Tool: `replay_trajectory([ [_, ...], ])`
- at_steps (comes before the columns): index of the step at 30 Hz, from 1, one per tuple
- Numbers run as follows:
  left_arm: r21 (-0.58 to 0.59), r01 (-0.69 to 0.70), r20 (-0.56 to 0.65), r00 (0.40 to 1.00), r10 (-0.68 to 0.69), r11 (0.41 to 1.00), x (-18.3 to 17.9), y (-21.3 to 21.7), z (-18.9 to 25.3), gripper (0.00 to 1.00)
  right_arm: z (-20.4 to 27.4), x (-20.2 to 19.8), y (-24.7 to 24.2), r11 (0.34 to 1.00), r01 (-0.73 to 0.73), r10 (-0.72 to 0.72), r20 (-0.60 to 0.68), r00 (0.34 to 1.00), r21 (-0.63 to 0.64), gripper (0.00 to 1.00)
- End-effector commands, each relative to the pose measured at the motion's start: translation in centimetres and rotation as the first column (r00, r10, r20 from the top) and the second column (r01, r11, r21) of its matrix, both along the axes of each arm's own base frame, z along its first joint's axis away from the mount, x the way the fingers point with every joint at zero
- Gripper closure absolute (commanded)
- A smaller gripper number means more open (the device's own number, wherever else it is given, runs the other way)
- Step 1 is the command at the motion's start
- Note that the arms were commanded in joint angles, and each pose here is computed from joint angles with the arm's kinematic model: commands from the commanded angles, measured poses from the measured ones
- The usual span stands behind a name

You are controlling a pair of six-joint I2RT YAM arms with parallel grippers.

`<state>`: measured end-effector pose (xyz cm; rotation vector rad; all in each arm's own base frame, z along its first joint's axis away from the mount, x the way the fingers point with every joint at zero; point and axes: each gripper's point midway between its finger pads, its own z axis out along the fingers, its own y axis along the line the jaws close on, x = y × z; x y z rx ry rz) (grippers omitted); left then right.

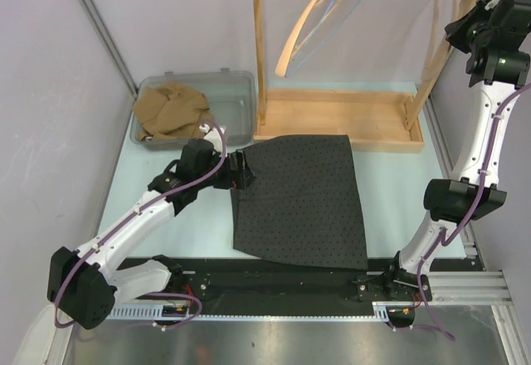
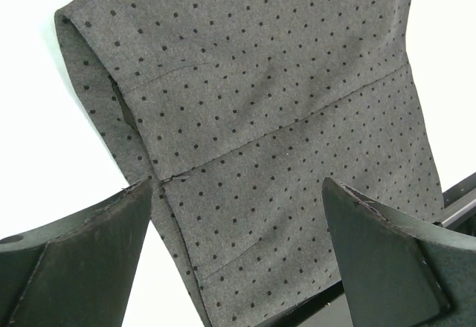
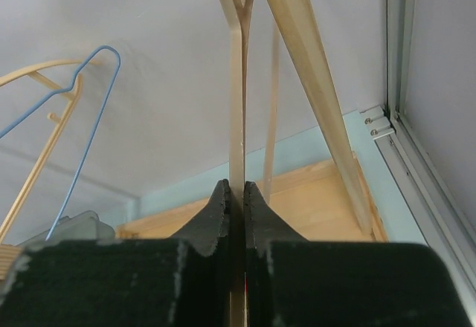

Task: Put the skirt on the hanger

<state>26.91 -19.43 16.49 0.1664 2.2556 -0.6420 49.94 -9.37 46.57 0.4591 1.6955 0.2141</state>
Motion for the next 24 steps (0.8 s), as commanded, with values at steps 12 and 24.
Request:
replay_trajectory([
  [12, -0.044, 0.033, 0.087, 0.996, -0.03, 0.998, 1.2, -0.7, 3.1, 0.01, 10.8, -5.6, 2.4, 0.991, -0.051, 0.083, 0.279, 0.957, -0.121, 1.0],
  [24, -0.099, 0.073, 0.102, 0.993, -0.063, 0.992, 1.8, -1.9, 4.8, 0.01, 3.9, -11.7, 10.5, 0.966, -0.246, 0.254, 0.095, 0.963, -0.085, 1.0],
])
